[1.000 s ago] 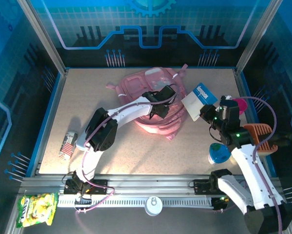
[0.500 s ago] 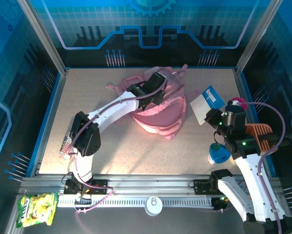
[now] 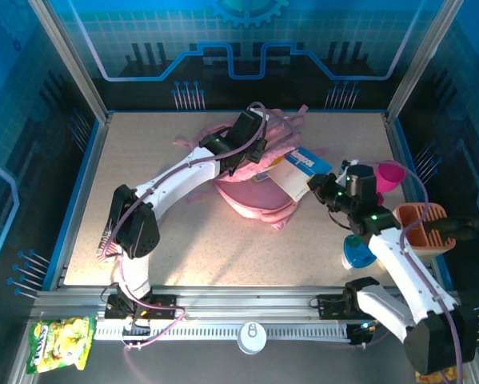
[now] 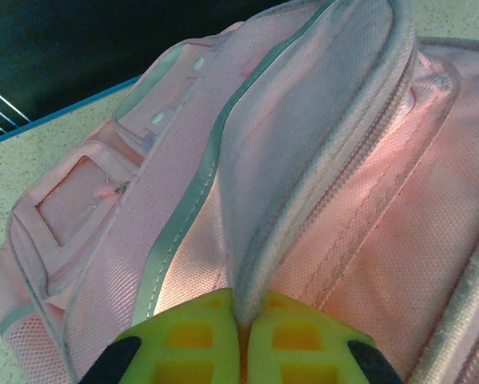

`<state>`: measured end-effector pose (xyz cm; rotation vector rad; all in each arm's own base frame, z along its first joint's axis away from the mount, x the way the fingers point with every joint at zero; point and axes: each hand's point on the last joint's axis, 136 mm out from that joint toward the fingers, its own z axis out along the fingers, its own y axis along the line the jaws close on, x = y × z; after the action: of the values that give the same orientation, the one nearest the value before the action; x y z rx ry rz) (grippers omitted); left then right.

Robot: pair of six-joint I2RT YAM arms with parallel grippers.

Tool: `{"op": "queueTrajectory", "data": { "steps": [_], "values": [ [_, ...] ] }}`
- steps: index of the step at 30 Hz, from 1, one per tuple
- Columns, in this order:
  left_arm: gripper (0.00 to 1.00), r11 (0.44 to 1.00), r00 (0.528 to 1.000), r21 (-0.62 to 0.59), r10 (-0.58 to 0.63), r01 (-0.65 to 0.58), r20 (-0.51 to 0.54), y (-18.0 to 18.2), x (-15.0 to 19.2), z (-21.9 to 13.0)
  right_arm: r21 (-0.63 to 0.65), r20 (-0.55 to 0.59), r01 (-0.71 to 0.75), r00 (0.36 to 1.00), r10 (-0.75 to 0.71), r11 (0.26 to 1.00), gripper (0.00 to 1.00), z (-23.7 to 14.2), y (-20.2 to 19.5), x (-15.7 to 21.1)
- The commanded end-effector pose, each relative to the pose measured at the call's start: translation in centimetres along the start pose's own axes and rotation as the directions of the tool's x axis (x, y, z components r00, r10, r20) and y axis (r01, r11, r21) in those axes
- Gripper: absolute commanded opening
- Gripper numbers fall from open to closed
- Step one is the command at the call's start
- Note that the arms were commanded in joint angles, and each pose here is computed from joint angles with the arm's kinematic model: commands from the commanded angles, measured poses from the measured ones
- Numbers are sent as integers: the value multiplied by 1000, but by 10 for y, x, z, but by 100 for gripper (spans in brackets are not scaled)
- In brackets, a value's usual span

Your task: Pack the student bag

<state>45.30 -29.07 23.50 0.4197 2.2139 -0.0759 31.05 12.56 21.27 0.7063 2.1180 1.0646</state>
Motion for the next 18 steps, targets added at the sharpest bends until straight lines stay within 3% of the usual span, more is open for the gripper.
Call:
{"op": "queueTrajectory", "data": {
  "steps": [1,7,14,18],
  "values": [
    [0,992,969,63,-123,112,215,2,-71,-41,-142,6,-41,999,42,989,8,19,37,-3],
    [0,989,967,75,-140,127,213,3,-72,-42,-79,21,-103,994,105,992,8,72,28,-3],
    [0,985,965,77,-167,155,204,10,-72,-44,59,143,-172,976,162,983,8,136,-12,-18],
    [0,981,963,90,-188,173,192,12,-71,-44,44,96,-168,982,163,985,14,175,-9,-17]
  ]
}}
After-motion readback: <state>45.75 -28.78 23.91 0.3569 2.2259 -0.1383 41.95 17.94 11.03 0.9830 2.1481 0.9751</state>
